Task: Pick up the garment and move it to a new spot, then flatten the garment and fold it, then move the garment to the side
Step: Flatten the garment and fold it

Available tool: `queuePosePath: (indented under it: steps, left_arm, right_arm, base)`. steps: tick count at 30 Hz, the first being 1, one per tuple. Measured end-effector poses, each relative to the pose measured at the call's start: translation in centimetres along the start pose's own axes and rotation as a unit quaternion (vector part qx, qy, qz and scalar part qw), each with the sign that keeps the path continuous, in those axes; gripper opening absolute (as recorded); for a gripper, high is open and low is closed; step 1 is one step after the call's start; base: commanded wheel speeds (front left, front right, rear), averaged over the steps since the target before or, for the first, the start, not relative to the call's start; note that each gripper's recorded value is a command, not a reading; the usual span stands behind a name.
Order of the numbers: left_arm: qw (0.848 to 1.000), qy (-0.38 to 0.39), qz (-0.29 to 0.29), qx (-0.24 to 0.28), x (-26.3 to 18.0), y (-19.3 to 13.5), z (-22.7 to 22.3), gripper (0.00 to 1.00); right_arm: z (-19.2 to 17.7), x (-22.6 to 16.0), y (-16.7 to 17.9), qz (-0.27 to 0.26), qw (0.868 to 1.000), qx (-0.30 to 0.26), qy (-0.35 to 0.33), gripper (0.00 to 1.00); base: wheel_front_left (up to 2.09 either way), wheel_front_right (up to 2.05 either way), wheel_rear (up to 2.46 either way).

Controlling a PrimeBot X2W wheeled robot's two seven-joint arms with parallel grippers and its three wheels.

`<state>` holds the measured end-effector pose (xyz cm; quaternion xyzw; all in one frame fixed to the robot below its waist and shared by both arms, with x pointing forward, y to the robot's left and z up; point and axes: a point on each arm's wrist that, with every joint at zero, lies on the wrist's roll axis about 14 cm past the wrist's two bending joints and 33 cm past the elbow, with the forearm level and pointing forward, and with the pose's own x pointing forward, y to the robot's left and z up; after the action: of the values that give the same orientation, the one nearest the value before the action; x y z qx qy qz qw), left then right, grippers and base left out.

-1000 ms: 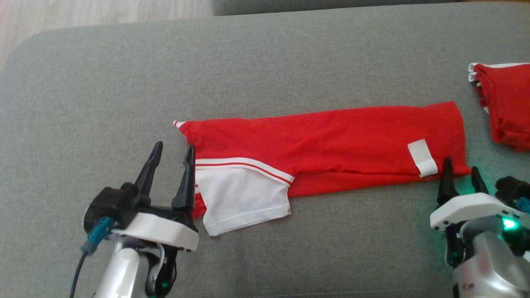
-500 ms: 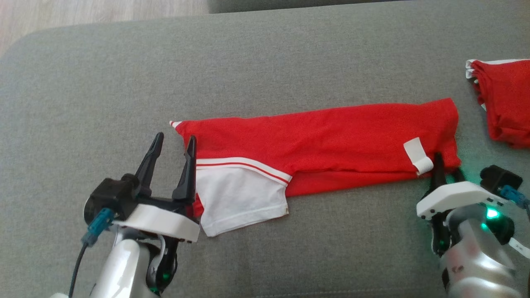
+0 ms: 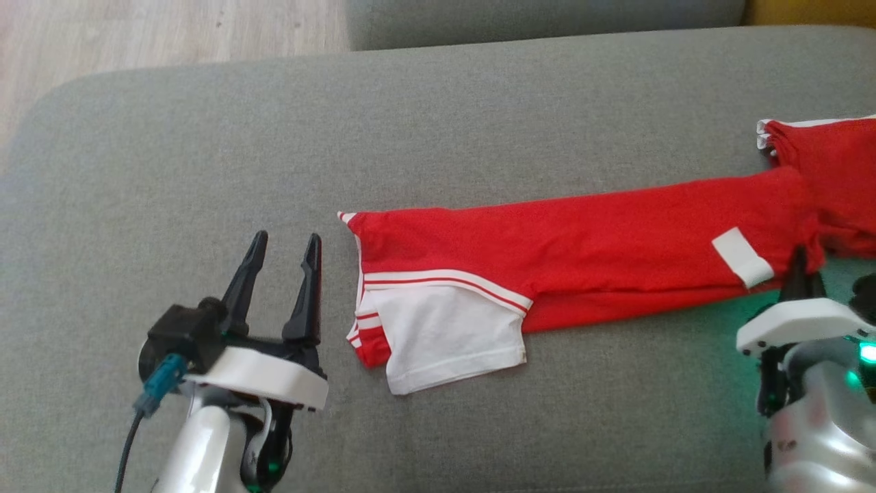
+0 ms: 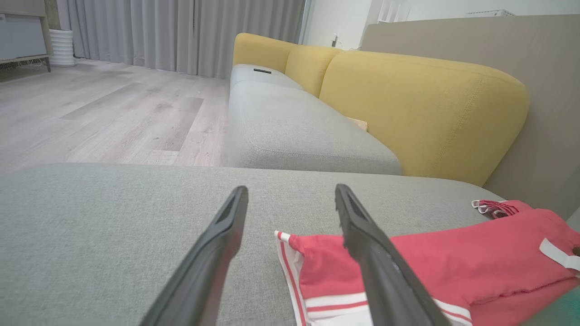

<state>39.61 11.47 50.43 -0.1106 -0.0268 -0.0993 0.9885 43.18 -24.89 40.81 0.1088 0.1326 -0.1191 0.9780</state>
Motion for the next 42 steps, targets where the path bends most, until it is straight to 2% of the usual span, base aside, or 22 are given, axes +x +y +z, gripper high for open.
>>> queuePosePath:
  steps: [3, 9, 13, 19, 27, 35, 42]
  left_arm:
    - [1.000, -0.002, 0.001, -0.002, -0.2, 0.0, 0.1, 1.00]
    - [1.000, -0.010, 0.004, -0.001, -0.9, 0.0, 0.8, 1.00]
    - [1.000, -0.017, 0.011, -0.002, -1.4, 0.2, 1.3, 1.00]
    - [0.999, -0.023, 0.025, -0.003, -2.4, 0.9, 1.8, 1.00]
    - [0.997, -0.027, 0.067, -0.003, -4.4, 3.0, 2.2, 1.00]
    - [0.995, -0.033, 0.099, -0.002, -5.9, 4.6, 2.6, 1.00]
    - [0.993, -0.030, 0.114, -0.001, -6.5, 5.4, 2.5, 1.00]
  right_arm:
    - [0.3, 0.0, 1.5, 0.022, 1.000, 0.009, -0.004, 0.00]
    - [2.4, -0.6, 8.9, 0.131, 0.990, 0.035, -0.032, 0.00]
    - [3.5, -2.1, 13.9, 0.209, 0.976, 0.038, -0.049, 0.00]
    - [1.9, -4.6, 19.0, 0.290, 0.956, 0.033, -0.028, 0.00]
    - [0.0, -8.3, 26.0, 0.399, 0.917, 0.015, 0.008, 0.00]
    - [-3.0, -11.1, 29.7, 0.459, 0.887, -0.002, 0.058, 0.00]
    - [-6.8, -12.7, 30.3, 0.482, 0.868, -0.038, 0.114, 0.00]
  base:
    - [0.00, 0.00, 0.00]
    - [0.00, 0.00, 0.00]
    - [0.00, 0.00, 0.00]
    - [0.00, 0.00, 0.00]
    - [0.00, 0.00, 0.00]
    - [0.00, 0.00, 0.00]
    - [0.00, 0.00, 0.00]
